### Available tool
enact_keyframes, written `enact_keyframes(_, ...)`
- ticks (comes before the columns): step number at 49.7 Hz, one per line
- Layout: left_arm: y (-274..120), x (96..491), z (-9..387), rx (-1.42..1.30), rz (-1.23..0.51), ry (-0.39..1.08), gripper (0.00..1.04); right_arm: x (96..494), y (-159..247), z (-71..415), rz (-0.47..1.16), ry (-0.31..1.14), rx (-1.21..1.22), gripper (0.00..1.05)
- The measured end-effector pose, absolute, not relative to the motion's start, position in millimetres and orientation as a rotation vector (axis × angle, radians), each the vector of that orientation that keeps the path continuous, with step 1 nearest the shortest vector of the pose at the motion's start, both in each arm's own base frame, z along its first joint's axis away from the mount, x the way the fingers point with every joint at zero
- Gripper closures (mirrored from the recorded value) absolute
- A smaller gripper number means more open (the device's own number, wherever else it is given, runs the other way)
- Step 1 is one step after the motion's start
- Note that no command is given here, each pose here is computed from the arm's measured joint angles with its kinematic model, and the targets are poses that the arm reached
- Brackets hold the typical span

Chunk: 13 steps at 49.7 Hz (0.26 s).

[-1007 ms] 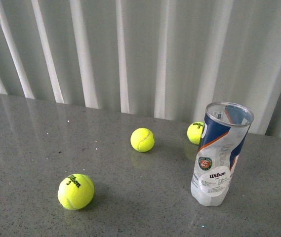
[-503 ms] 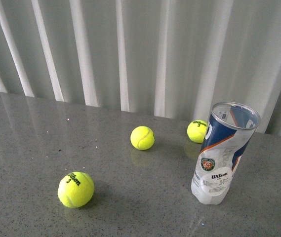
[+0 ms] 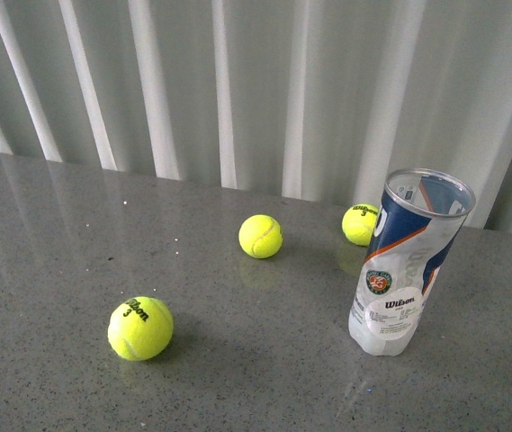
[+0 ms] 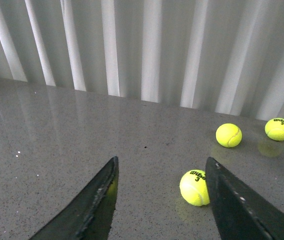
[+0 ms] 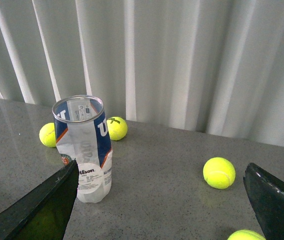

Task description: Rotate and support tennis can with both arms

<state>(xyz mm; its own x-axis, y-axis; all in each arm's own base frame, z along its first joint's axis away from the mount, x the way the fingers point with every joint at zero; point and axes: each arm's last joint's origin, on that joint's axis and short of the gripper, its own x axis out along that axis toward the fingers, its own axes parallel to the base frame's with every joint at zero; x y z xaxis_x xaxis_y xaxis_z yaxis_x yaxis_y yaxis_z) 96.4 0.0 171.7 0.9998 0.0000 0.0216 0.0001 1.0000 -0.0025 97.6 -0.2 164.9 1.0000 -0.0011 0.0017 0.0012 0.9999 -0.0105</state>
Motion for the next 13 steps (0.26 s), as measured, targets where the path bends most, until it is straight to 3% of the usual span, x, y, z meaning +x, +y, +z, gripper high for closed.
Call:
enact_keyframes(6, 0.0, 96.4, 171.7, -0.002, 0.0, -0.022, 0.26, 97.6, -0.2, 164.9, -0.002, -0.002, -0.01, 0.07)
enact_keyframes(13, 0.0, 96.4, 171.7, -0.002, 0.0, -0.022, 0.05, 97.6, -0.2, 164.9, -0.001, -0.002, -0.01, 0.07)
